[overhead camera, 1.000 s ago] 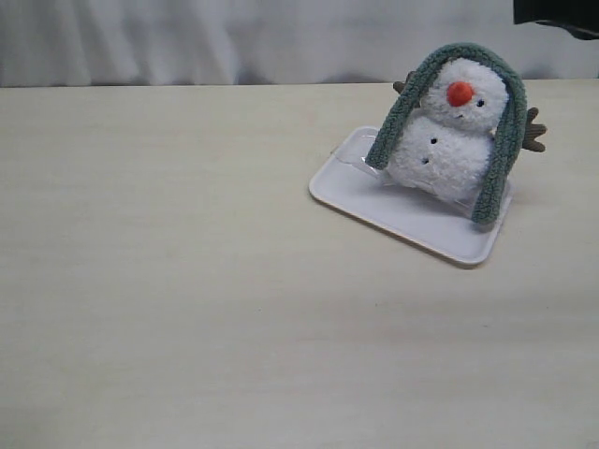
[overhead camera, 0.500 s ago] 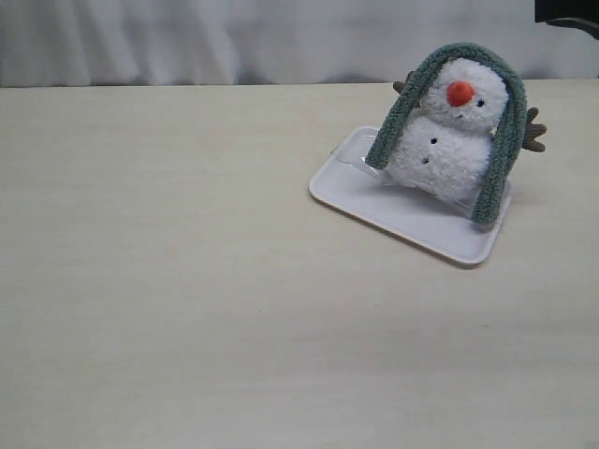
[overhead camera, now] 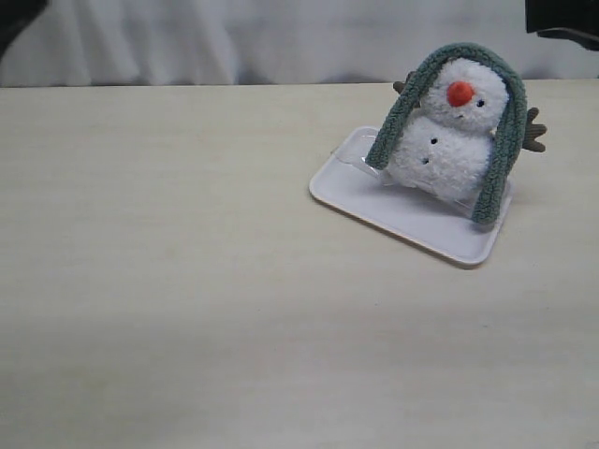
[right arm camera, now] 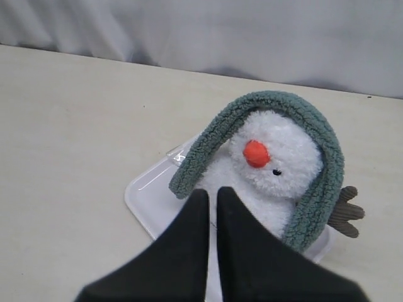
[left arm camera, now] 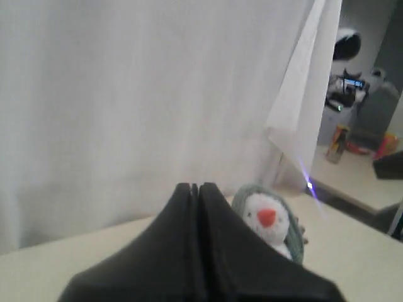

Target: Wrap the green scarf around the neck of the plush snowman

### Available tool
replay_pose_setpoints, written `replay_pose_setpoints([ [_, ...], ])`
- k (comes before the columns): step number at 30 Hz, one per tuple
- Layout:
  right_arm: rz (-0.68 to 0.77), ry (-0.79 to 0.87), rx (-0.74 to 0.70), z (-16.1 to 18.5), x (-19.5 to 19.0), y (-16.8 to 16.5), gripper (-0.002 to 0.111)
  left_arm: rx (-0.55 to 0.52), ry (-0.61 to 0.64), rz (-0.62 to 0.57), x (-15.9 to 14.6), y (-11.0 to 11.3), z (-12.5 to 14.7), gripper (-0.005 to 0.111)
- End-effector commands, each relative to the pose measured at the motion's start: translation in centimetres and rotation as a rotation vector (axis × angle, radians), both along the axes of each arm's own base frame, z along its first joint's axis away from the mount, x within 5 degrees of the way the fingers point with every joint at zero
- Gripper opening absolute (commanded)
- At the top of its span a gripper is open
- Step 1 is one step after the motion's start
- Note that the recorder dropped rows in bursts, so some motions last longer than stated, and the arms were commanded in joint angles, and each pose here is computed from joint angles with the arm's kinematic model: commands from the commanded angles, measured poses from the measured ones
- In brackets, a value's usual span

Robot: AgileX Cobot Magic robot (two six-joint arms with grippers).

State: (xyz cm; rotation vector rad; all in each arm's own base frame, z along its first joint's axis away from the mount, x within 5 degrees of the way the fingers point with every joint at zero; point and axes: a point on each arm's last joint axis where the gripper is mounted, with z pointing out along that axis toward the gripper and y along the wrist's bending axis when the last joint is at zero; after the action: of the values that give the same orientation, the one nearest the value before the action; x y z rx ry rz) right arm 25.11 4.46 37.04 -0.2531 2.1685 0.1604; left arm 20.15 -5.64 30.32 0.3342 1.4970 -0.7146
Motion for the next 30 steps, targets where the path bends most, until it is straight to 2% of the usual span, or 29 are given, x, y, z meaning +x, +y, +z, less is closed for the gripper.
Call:
replay_pose_setpoints([
  [1,-0.001,0.034,-0.014,-1.8,2.0,0.2,0.004,0.156,0.104,-0.030,5.9,-1.6,-2.8,0.000],
  [4,-0.010,0.069,-0.026,-2.8,3.5,0.1,0.004,0.286,0.224,0.012,9.8,-3.3,-4.9,0.000],
  [6,-0.025,0.084,-0.028,-3.2,4.6,-0.2,0.005,0.388,0.249,-0.007,11.5,-4.7,-6.0,0.000],
  [8,-0.036,0.099,-0.039,-3.6,5.6,-0.5,0.007,0.448,0.237,-0.067,12.7,-6.3,-6.7,0.000],
  [13,-0.071,0.158,-0.052,-5.5,9.1,-1.5,0.023,0.533,0.068,-0.410,13.8,-11.4,-7.5,0.000],
  [15,-0.040,0.190,-0.091,-6.6,10.9,-1.6,0.030,0.575,-0.033,-0.545,14.5,-13.4,-8.4,0.000],
  [17,-0.035,0.195,-0.099,-7.3,12.1,-1.5,0.031,0.615,-0.110,-0.591,14.9,-14.3,-9.4,0.000],
  [20,-0.040,0.192,-0.099,-8.8,14.8,-1.4,0.026,0.668,-0.190,-0.615,16.1,-15.7,-10.7,0.000],
  [25,-0.037,0.220,-0.106,-10.6,18.0,-1.3,0.026,0.585,-0.221,-0.503,18.3,-16.2,-11.0,0.000],
  [30,0.023,0.296,-0.172,-11.2,17.7,-1.4,0.026,0.586,-0.234,-0.507,18.3,-16.3,-10.8,0.000],
])
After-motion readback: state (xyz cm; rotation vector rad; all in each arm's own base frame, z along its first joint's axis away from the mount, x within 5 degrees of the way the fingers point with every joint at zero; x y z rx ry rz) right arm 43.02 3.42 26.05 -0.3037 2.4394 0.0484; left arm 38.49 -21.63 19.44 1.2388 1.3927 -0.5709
